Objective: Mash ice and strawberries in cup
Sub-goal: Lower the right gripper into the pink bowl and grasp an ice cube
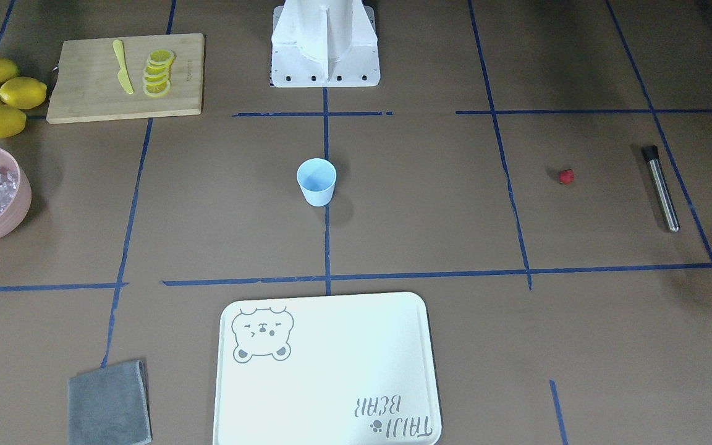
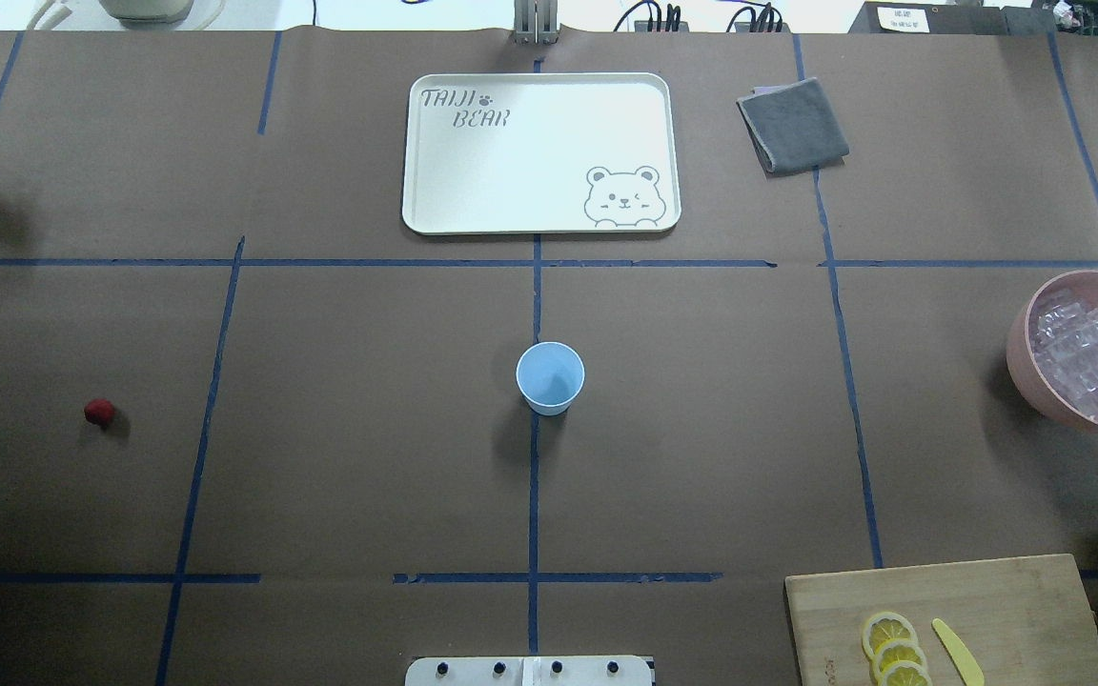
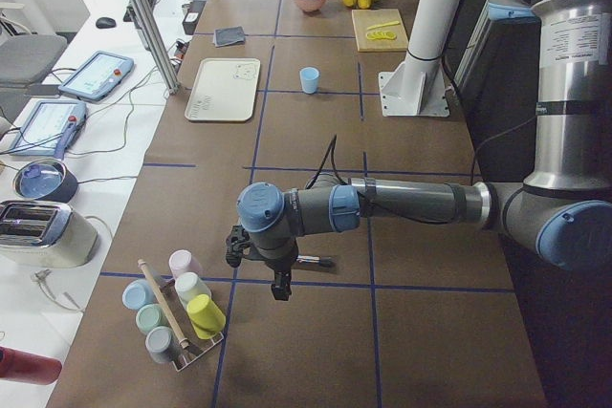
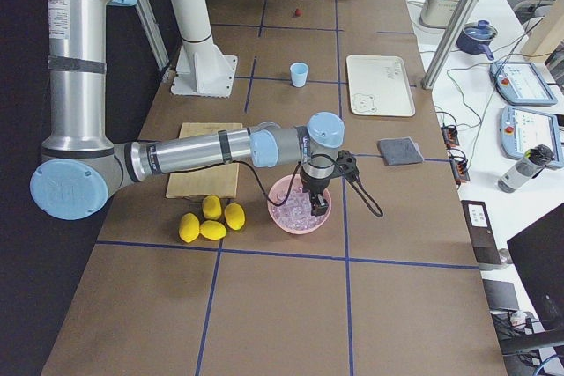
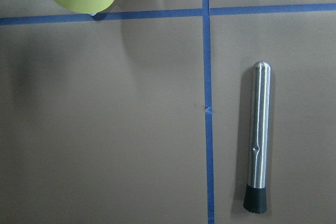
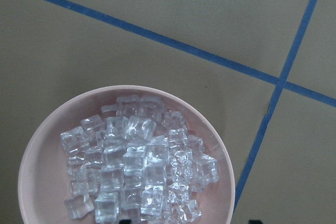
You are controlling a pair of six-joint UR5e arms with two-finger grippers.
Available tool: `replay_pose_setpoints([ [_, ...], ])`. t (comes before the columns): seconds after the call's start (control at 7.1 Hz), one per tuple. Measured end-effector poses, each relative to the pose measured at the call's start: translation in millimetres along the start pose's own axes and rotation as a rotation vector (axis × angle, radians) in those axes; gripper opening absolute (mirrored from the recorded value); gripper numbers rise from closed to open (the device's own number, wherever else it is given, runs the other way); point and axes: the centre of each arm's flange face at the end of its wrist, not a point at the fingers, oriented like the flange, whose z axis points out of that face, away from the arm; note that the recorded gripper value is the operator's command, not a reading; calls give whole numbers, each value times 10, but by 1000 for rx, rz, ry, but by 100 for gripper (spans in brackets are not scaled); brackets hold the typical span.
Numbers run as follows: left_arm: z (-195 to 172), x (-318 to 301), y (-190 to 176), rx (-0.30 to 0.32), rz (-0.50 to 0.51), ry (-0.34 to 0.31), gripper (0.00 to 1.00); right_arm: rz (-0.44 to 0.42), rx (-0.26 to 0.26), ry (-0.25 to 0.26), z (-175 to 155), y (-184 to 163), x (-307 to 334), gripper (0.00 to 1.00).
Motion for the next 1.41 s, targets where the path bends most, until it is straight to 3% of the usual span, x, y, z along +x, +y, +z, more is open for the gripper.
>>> replay_pose_setpoints([
  [1.41,-2,1,-3,0,-1,0,100,-63,-147,-13,727,-18,-257,59],
])
